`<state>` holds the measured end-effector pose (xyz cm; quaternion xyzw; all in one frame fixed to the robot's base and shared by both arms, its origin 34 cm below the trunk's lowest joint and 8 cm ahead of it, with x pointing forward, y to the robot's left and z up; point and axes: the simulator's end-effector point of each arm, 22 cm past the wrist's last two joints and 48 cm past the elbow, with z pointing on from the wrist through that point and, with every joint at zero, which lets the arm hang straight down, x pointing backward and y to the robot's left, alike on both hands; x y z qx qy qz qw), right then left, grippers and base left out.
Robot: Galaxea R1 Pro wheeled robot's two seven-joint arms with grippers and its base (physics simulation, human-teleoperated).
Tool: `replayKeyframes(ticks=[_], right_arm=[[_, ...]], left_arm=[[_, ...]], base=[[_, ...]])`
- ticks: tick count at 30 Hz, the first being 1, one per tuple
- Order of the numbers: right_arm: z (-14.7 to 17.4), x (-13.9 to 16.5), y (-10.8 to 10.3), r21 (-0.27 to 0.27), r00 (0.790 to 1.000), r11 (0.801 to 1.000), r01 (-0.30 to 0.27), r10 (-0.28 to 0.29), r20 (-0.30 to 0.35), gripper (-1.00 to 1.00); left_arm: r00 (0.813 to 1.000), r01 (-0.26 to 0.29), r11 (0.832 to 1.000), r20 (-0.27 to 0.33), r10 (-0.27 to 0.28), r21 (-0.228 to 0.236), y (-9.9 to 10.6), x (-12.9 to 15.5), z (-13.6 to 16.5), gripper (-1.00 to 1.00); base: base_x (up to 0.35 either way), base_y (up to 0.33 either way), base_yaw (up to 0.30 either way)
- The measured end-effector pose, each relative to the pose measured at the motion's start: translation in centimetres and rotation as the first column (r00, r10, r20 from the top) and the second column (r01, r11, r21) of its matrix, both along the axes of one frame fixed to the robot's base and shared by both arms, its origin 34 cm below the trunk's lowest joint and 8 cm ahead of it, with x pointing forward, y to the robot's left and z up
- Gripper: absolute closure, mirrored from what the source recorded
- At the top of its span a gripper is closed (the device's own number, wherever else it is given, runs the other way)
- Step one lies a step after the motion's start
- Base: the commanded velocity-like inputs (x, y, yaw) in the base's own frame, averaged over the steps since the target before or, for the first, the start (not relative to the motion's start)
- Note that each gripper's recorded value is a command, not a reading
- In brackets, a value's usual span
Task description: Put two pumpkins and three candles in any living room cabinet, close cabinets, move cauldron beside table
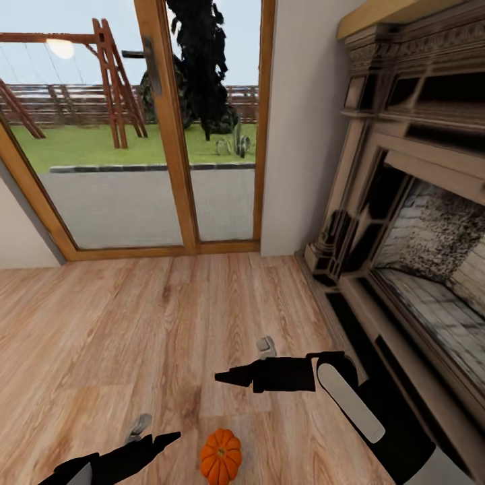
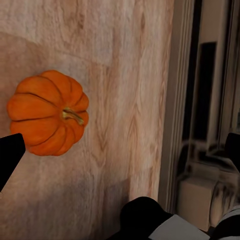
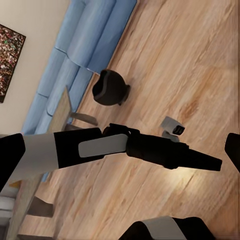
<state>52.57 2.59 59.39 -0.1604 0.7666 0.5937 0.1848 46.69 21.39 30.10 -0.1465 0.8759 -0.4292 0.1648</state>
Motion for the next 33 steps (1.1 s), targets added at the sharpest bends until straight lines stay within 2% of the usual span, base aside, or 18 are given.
replayKeyframes(ticks=[4,8,16,17,18,20,26,33], right_arm=[[-1.3,-0.7,0.4,-0.011,1.0,1.0,-0.013,0.013,-0.002,-1.0],[-2.2,-2.7,2.5,0.0,0.998,0.998,-0.058,0.058,0.001,-1.0],[-3.9,-3.3,3.0,0.003,0.998,0.998,-0.061,0.061,0.01,-1.0],[-3.9,-3.0,2.8,0.01,0.999,0.999,-0.053,0.053,0.011,-1.0],[-3.4,-1.3,1.7,0.029,1.0,1.0,-0.005,0.005,0.016,-1.0],[-3.3,-0.2,0.9,0.04,0.999,0.999,0.029,-0.03,0.021,-1.0],[-4.2,0.7,0.3,0.042,0.999,0.998,0.051,-0.052,0.003,-1.0],[-5.6,0.7,0.4,0.041,0.998,0.998,0.052,-0.051,-0.025,-1.0]], left_arm=[[1.0,-0.001,1.0,0.0,0.001,0.002,0.1,-0.2,-0.9,-1.0],[1.0,-0.004,1.0,-0.002,0.004,0.005,0.2,-0.4,-1.9,-1.0],[1.0,-0.006,1.0,-0.003,0.006,0.006,0.2,-0.9,-3.7,-1.0],[1.0,-0.006,1.0,-0.002,0.006,0.006,0.2,-0.9,-3.9,-1.0],[1.0,-0.006,1.0,-0.002,0.006,0.006,0.1,-1.0,-4.1,-1.0],[1.0,-0.006,1.0,-0.001,0.006,0.005,0.1,-1.1,-4.6,-1.0],[1.0,-0.006,1.0,-0.024,0.006,0.004,0.1,-1.7,-5.5,-1.0],[0.999,-0.004,1.0,-0.054,0.004,0.004,0.0,-2.5,-6.7,-1.0]], base=[[0.0,0.0,-0.003],[0.0,0.0,0.0],[0.0,0.0,0.0],[0.0,0.0,0.0],[0.0,0.0,0.0],[0.0,0.0,0.0],[0.0,0.0,0.0],[0.0,0.0,0.0]])
